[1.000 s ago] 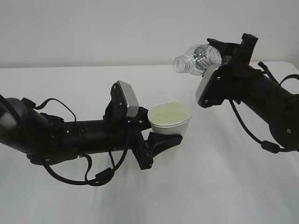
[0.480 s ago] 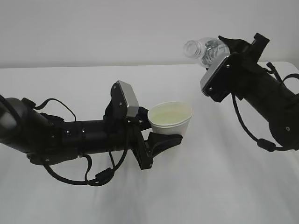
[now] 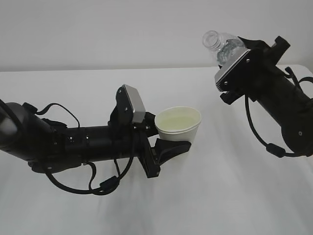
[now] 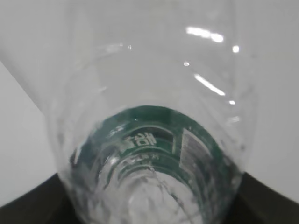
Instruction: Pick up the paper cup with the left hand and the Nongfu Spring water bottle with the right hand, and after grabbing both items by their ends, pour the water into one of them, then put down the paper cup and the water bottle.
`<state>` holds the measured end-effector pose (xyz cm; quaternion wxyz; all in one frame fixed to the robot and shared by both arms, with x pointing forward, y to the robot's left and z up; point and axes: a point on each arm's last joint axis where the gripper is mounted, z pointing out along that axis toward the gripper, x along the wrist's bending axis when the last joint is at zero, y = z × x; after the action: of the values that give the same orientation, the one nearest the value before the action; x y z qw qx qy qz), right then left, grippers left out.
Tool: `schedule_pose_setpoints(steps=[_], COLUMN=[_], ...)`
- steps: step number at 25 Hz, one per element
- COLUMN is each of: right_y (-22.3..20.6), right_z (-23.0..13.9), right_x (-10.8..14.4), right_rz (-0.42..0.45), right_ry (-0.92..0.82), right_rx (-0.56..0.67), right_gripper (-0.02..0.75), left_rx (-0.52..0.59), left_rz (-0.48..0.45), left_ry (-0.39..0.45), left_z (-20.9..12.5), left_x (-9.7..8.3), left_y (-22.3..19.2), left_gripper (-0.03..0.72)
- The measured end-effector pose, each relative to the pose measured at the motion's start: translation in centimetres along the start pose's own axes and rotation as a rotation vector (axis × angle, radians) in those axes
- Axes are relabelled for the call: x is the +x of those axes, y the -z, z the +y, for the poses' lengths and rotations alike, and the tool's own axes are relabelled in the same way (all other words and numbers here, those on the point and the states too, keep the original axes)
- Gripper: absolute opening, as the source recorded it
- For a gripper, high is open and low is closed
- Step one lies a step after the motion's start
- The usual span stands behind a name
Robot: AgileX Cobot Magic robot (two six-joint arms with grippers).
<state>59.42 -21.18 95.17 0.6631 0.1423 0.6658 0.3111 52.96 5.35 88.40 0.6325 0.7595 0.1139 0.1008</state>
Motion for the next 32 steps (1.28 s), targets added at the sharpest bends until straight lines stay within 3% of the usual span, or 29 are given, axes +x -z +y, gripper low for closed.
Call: schedule_pose_setpoints(steps=[32], right_y=[0.1], right_z=[-1.1], right_x=[-0.3], right_rz=[-0.064], right_ry=[-0.427], right_rx=[0.112], right_gripper=[0.484], left_rx=[0.000], left_rz=[0.000], left_ry=[0.000], left_z=[0.0], left_x=[0.0], left_y=[0.0], left_gripper=[0.428])
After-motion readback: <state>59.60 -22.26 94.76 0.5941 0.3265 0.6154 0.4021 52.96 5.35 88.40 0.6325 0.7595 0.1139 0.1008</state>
